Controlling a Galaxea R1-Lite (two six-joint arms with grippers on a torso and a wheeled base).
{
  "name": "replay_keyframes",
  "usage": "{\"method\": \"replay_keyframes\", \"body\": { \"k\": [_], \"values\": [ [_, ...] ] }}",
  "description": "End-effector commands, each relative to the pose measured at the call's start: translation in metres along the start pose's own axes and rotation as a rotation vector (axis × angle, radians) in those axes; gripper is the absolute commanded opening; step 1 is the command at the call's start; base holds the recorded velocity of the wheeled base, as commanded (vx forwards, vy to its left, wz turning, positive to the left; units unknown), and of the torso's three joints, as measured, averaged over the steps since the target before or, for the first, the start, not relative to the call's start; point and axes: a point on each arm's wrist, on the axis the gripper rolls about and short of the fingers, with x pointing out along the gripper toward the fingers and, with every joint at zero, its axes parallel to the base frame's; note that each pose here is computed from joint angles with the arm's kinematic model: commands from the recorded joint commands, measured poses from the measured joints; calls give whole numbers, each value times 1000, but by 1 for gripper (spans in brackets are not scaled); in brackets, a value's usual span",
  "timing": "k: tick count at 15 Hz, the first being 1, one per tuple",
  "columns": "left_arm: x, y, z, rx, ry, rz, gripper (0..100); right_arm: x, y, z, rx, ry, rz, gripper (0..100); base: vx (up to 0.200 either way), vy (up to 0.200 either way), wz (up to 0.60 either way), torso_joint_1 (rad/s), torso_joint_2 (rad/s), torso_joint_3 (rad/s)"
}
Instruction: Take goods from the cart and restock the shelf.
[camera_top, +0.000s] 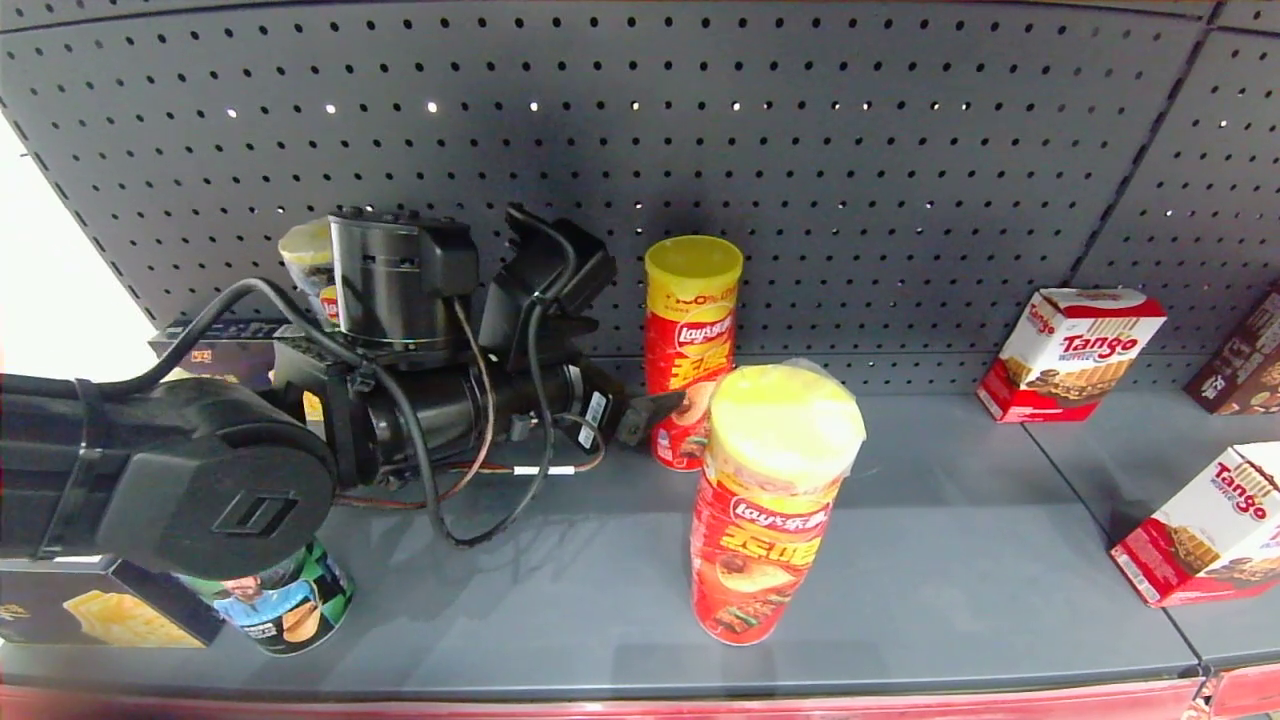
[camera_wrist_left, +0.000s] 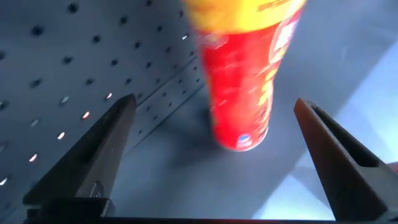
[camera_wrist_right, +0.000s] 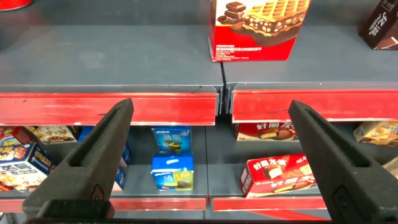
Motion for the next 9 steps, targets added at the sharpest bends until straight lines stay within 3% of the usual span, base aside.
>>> {"method": "replay_keyframes", "body": {
  "k": [1,4,9],
  "values": [
    [-10,-4,2,2,-5,2,100,0,0,0,0,1,1,100,0,0,0,0,0,0],
    [-17,-10,-5,2,23,-2,100,0,0,0,0,1,1,100,0,0,0,0,0,0],
    [-14,-6,-11,1,64,77,100,0,0,0,0,1,1,100,0,0,0,0,0,0]
  ]
}}
